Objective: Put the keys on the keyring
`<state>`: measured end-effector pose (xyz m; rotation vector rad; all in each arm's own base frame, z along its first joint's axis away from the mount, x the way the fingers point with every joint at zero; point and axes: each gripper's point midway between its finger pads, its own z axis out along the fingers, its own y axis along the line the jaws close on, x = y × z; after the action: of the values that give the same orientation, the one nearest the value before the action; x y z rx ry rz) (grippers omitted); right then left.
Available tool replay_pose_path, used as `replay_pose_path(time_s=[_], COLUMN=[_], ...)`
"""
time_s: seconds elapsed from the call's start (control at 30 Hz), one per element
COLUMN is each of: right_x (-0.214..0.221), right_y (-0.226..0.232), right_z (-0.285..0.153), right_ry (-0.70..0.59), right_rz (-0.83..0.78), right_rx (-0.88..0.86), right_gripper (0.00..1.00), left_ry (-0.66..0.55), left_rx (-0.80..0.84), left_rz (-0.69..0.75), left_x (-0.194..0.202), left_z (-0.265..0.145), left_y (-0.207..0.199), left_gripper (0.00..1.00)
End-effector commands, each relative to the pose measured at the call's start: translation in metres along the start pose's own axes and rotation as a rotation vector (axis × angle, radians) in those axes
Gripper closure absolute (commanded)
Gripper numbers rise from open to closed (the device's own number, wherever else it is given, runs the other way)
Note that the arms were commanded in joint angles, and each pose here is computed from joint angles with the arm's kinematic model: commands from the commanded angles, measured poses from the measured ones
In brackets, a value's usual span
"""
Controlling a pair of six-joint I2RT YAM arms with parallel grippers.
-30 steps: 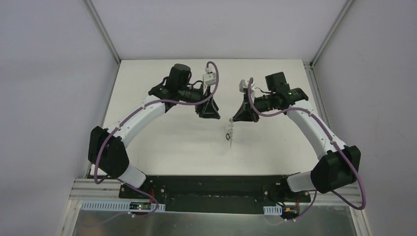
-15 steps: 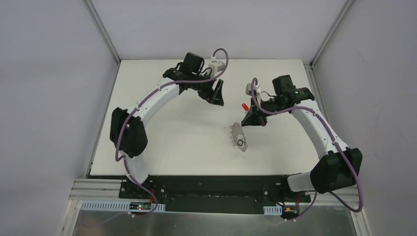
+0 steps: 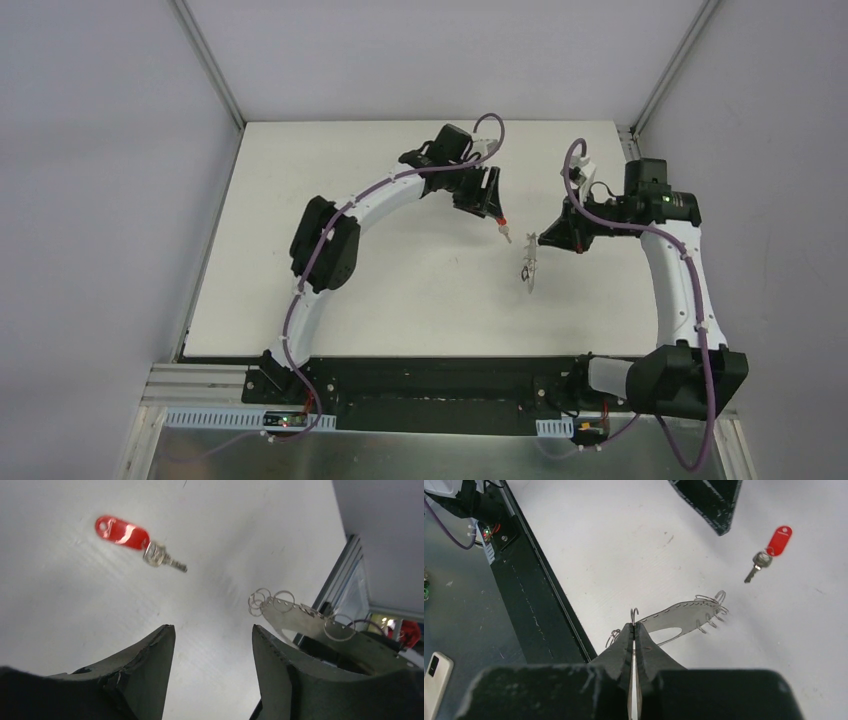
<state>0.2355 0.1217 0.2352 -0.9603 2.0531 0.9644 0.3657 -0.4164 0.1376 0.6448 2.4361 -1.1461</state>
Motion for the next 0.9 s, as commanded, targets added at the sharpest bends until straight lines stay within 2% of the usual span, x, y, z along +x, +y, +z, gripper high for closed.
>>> replay_pose_path(time_s=[0.0,0.1,0.37,0.67,0.87], right_x=[0.004,0.007,0.014,0.021,0.019], right_y=[0.010,0.009,0.011,0.007,0.005], right_z=[-0.025,-0.034,-0.041,-0.039,-0.040], right_ry=[-0.004,-0.012,-0.027,-0.029,-0.042], right_rz=[0.056,0.073,0.117,0.139,0.141], right_rx=[0.059,0.088,0.097,0.093,0.089], right_gripper=[1.00,1.00,1.00,1.00,1.00], left_ry=[-0.135,-0.180,-0.237,-0.174,-0.128], left_rx=[0.078,0.059,-0.046,-0.150,-0.189], left_rz=[-0.119,-0.175,-0.168,-0.202,-0.238], left_x=[-0.052,-0.066,-0.078,-0.053,-0.033], left_z=[0.029,0.049,0.076,0.083,0.087], left_y=[-0.019,-0.009,0.011,0.029,0.035], left_gripper=[0.43,0.45,0.46,0.57,0.59])
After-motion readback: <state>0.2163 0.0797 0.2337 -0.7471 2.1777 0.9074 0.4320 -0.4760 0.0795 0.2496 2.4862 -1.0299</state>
